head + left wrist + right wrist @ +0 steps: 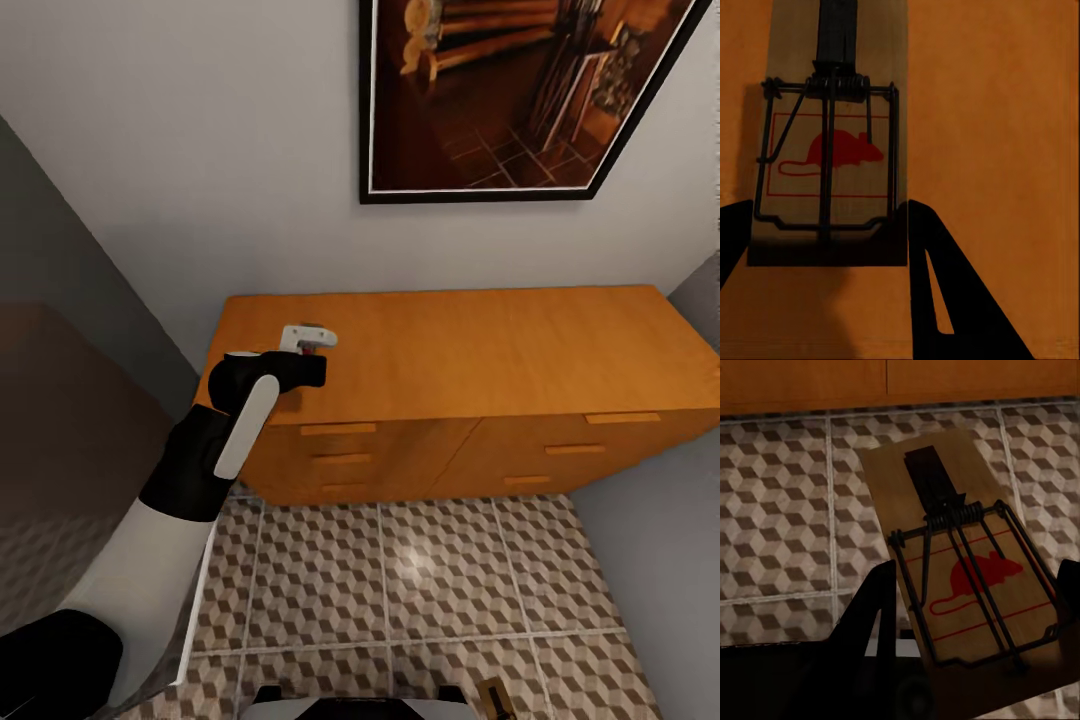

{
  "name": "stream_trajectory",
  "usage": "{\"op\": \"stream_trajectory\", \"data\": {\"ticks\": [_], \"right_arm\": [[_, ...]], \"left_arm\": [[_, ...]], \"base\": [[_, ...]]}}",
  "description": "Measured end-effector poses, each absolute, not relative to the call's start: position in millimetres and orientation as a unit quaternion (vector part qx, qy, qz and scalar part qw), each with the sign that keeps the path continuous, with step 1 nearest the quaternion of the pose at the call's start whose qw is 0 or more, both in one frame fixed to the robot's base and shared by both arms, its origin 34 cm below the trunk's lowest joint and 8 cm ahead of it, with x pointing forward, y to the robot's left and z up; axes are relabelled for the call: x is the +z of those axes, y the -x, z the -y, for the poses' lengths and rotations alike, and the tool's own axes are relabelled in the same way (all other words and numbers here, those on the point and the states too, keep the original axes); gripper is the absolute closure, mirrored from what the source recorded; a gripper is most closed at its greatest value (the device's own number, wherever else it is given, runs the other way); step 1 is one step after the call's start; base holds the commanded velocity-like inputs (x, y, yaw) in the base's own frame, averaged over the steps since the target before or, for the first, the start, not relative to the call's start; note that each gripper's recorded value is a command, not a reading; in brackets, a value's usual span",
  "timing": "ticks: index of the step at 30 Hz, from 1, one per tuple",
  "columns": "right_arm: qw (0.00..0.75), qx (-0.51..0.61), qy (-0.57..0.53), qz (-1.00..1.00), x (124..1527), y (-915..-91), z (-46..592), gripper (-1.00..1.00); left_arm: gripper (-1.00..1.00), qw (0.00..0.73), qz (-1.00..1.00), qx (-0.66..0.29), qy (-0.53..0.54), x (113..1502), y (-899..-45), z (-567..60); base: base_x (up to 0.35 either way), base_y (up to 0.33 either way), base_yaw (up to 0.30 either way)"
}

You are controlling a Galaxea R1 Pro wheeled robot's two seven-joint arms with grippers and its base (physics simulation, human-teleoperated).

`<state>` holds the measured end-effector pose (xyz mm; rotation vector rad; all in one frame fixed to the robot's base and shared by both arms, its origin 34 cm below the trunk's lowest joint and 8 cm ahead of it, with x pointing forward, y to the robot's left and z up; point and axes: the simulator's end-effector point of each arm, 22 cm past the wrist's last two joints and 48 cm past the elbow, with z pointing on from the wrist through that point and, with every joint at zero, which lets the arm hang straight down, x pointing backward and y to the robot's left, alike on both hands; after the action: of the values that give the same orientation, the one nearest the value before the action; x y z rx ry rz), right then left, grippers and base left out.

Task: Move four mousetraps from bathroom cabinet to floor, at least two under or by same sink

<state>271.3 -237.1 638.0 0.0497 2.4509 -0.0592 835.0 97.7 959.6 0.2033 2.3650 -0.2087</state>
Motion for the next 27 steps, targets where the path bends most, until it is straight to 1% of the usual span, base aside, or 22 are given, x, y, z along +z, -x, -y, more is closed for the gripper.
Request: {"op": "stream_trajectory", "data": {"ticks": [27], "right_arm": [[0.338, -0.023, -0.019, -0.941, 638, -271, 237, 1.0]], "left_arm": [[1.0, 0.356, -0.928, -0.077, -0.079, 947, -832, -100]], "base": [[-0.333, 0.0, 0.0]]}}
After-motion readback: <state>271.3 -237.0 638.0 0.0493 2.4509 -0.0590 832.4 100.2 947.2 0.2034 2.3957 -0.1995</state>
